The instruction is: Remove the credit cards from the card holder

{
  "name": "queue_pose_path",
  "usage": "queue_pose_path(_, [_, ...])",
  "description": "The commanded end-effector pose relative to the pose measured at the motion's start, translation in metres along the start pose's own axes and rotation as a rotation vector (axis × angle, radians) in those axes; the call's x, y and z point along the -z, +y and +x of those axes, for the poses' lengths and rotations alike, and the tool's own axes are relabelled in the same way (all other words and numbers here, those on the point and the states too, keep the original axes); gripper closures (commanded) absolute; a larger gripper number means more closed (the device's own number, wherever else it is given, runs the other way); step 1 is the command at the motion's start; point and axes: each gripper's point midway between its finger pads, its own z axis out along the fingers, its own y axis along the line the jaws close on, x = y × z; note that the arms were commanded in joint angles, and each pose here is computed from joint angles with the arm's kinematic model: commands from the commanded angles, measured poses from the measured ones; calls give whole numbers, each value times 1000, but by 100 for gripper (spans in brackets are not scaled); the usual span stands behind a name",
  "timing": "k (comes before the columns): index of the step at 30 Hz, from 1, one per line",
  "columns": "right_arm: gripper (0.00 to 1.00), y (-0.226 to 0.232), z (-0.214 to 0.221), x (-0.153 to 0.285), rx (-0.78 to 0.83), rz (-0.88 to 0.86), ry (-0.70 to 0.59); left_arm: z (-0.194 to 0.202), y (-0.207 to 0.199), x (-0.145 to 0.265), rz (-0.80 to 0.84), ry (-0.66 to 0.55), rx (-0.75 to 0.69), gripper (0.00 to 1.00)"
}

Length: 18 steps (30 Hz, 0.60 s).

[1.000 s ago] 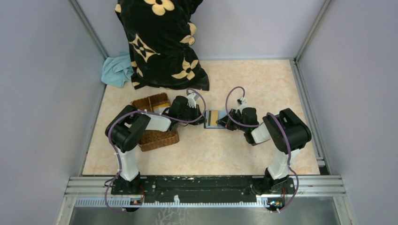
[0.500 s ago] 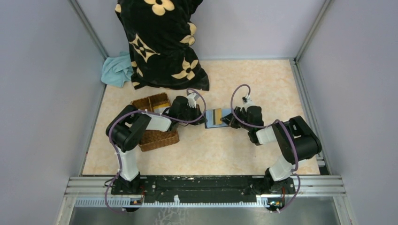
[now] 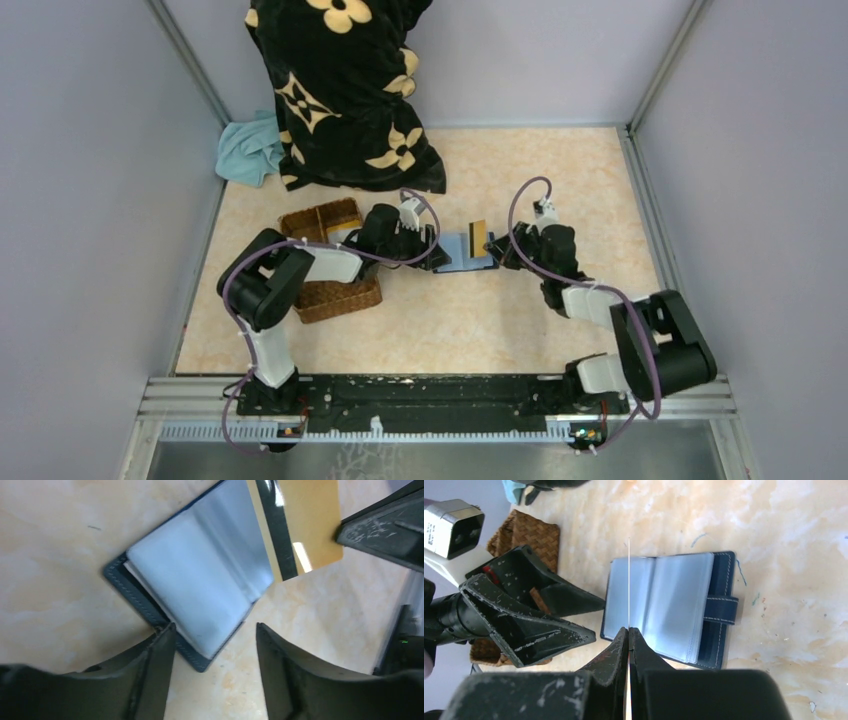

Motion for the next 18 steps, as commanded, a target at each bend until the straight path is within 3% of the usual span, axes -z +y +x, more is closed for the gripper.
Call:
queue_pose_path(1, [100, 24, -22, 17, 96, -64, -52, -16, -24, 14, 71, -25, -77, 23])
queue_pose_path(4, [100, 43, -13, 29, 135, -151, 10, -32, -42, 21, 134, -62, -133, 13])
queue_pose_path(7, [100, 49, -7, 42, 147, -172, 19, -45, -56, 27, 186, -100, -176, 14])
queue_pose_path(12, [100, 72, 4, 69, 185, -277, 56, -57, -96, 50, 417, -131, -231, 16])
queue_pose_path(18, [100, 96, 16, 93, 228, -422, 78, -66, -135, 71, 615, -109, -290, 21])
